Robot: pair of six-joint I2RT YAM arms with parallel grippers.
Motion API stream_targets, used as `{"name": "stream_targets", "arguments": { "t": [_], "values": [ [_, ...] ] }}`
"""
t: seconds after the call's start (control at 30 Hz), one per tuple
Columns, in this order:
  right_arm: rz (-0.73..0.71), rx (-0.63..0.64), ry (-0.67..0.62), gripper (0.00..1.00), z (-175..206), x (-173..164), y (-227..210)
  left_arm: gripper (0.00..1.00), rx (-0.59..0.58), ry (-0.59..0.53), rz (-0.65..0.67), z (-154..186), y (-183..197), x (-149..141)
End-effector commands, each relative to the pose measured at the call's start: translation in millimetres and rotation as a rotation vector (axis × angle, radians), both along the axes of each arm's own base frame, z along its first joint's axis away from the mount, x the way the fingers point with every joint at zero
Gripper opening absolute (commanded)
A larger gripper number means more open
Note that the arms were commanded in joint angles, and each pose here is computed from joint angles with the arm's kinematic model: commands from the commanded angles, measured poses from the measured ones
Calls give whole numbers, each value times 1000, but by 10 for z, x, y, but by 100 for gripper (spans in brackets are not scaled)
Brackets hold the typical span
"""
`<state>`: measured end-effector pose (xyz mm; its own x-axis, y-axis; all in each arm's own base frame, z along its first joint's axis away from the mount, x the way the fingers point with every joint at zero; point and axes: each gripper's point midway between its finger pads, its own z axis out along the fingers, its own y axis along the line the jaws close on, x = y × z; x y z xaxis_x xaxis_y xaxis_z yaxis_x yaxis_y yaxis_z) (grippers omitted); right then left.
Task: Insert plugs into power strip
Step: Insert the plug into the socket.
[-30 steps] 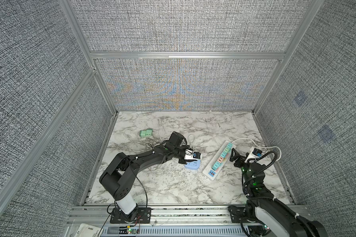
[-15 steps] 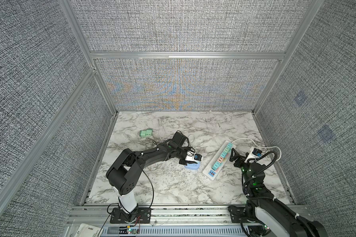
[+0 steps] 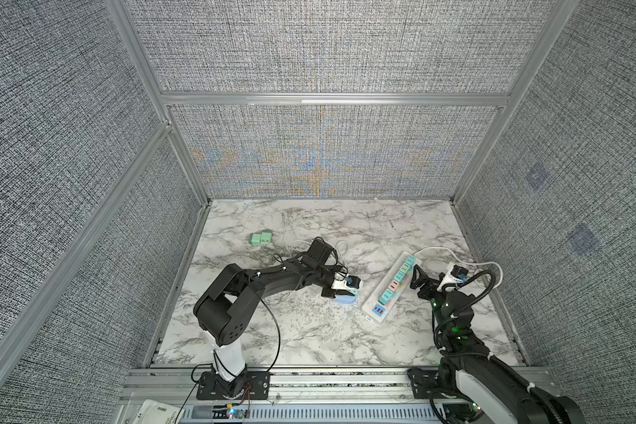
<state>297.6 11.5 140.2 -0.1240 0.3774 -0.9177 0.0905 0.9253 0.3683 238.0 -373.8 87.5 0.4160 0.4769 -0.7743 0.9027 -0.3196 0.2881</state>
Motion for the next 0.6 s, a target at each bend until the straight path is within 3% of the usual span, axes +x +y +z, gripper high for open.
{"name": "stream_targets", "arguments": {
  "t": [0.0,0.57],
  "values": [
    [3,3,-20,100,56,9,8,0,9,24,17,-26,-1,19],
    [4,3,-22,99,59,2,8,0,52,71,18,-77,52,-15]
  ]
}}
